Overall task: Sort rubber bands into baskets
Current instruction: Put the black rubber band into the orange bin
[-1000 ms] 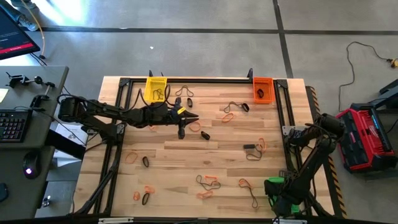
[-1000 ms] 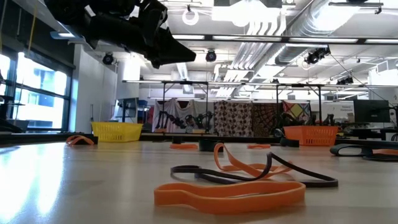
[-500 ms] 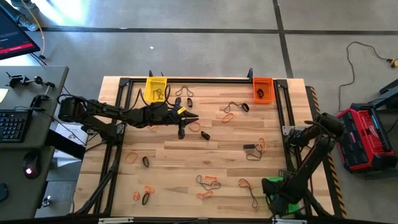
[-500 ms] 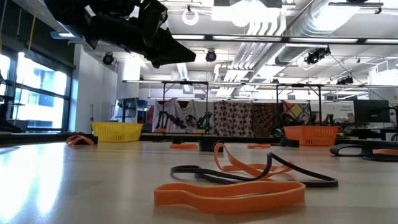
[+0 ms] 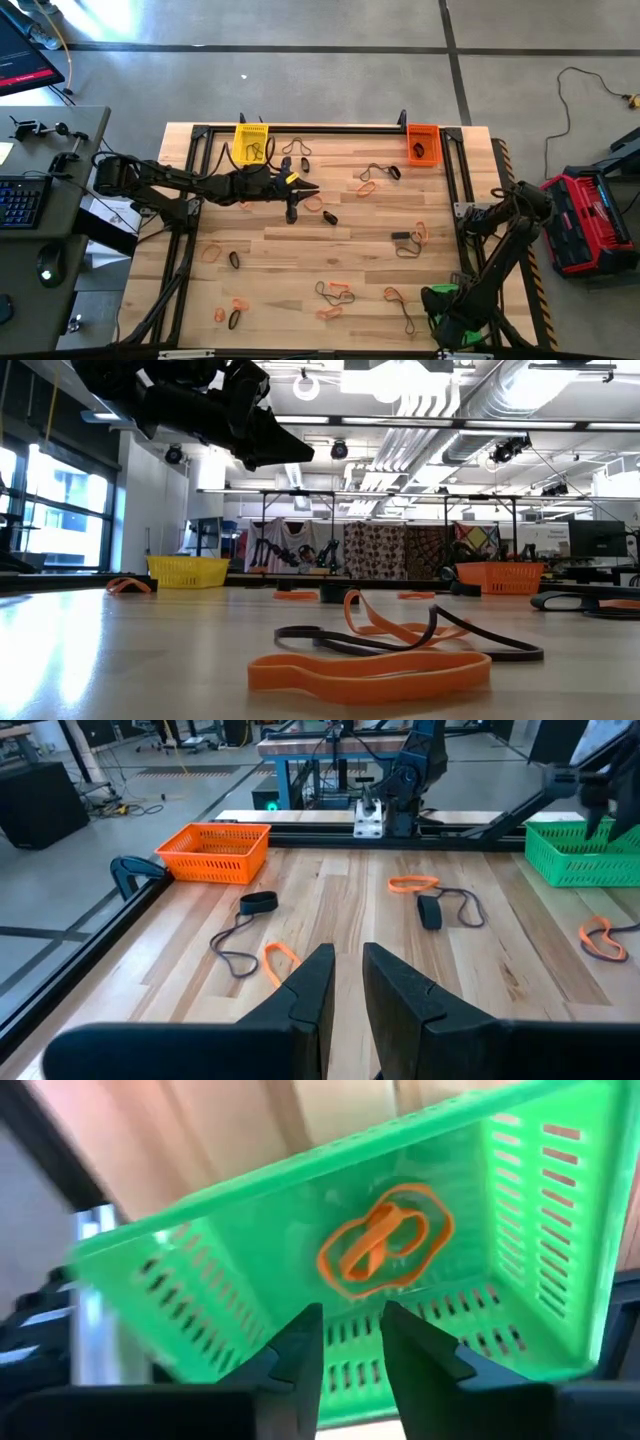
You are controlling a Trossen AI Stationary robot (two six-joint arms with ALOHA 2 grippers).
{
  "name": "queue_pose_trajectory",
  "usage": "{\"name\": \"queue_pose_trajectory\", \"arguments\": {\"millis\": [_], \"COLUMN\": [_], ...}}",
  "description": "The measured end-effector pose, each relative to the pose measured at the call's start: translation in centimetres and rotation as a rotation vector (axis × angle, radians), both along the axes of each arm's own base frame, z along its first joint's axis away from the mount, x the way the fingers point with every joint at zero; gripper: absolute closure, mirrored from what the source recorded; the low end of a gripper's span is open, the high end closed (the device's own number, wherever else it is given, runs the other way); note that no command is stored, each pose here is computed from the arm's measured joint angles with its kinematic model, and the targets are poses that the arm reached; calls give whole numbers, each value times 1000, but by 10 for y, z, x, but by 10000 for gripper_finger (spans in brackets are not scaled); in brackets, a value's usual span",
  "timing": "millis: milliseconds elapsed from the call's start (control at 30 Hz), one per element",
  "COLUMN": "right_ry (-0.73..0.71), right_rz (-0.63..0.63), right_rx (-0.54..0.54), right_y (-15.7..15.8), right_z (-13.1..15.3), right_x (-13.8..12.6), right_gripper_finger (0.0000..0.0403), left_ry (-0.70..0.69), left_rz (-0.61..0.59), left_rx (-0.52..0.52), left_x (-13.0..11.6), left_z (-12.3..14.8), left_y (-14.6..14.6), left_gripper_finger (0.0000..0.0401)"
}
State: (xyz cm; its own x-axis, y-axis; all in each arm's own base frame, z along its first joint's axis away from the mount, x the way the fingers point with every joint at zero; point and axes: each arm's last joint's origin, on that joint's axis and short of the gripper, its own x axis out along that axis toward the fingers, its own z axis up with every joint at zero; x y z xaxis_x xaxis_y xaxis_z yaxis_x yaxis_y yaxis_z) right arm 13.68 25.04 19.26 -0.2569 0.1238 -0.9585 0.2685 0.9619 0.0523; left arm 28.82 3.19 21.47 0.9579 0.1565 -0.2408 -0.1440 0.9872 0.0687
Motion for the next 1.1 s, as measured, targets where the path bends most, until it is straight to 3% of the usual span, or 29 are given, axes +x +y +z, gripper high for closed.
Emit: {"name": "queue_pose_trajectory", "arguments": {"millis": [333,500,700,1100], "right_ry": [-58,-233,-439,-479], "right_rz": [-61,-122,-138,8], "right_rx": [49,39,-65,-100], "right_y": [-1,-18,-42,-67], "right_z": [31,56,75,76], "right_x": [9,9,13,41], "right_gripper_finger": [397,400,402,403], "left_ry": [-3,-2,-2,7], "left_rz": [-47,-49,-49,-50], "left_rx": [-11,-12,-12,-13], "left_x": [0,0,0,0], "left_z": [0,0,0,-1], "left_y": [-1,-1,-1,-1], "left_gripper_finger": [356,356,356,356]}}
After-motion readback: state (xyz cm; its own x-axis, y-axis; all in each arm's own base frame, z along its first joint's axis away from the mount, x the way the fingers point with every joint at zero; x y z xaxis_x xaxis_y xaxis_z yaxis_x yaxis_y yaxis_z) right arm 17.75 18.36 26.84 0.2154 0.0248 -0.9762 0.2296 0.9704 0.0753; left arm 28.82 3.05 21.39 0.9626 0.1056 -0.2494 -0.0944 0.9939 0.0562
